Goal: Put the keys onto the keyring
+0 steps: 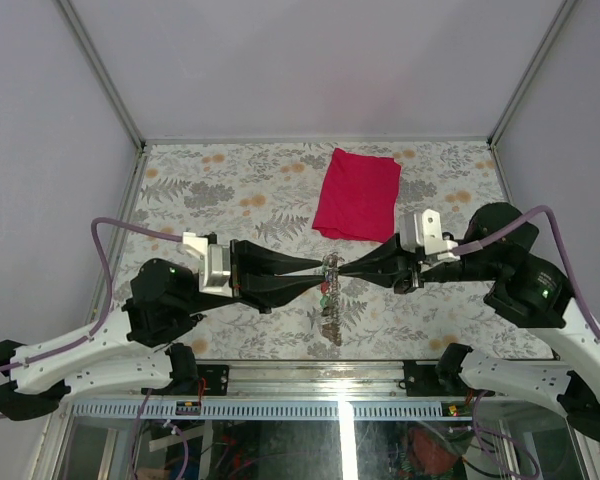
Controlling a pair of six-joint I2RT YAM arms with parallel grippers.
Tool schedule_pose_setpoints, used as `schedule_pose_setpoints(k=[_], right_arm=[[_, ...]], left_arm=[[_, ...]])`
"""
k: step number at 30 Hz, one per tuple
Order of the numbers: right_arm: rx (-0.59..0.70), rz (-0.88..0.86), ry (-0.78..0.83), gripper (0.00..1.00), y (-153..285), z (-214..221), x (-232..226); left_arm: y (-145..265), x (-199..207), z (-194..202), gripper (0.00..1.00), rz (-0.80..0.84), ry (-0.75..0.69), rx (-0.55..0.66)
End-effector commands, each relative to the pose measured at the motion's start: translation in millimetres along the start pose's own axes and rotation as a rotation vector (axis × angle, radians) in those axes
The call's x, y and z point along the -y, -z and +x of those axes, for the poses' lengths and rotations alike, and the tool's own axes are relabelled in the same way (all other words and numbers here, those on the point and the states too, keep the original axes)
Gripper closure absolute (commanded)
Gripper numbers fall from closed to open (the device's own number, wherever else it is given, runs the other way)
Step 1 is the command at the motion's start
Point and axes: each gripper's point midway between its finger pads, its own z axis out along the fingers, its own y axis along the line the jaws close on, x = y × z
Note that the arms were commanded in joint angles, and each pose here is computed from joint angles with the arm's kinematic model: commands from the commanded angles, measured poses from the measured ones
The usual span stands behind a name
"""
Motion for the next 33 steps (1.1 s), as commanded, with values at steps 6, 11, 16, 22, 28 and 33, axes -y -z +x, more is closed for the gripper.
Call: schedule_pose_setpoints(k=[6,11,16,22,28,33], right_arm=[[-0.282,0.003,0.014,1.0,23.6,21.1,1.7],[-0.357,-0.009,0.007,1.0,28.3,24.0,3.0],[-0.376,-0.022,0.003,1.0,26.6,25.4,3.5],[-0.376,-0.021,0.005,1.0,25.8,26.2,4.3],[-0.365,-0.016,0.009,1.0,25.7,25.1,4.4],[-0.335,-0.03,0.018,1.0,24.6,19.6,1.5]], left_arm=[[-2.3,-7.2,19.0,0.74,-0.022,-0.023,-0.132],[-4.7,-4.6,33.1,0.72,-0.001,-0.007,-0.176],[-8.9,0.2,44.2,0.71,0.036,0.005,-0.213],[-9.9,5.0,46.4,0.81,0.069,0.006,-0.223],[-6.4,10.6,43.8,0.89,0.098,-0.002,-0.211],[-7.6,8.1,59.8,0.94,0.088,0.012,-0.256]])
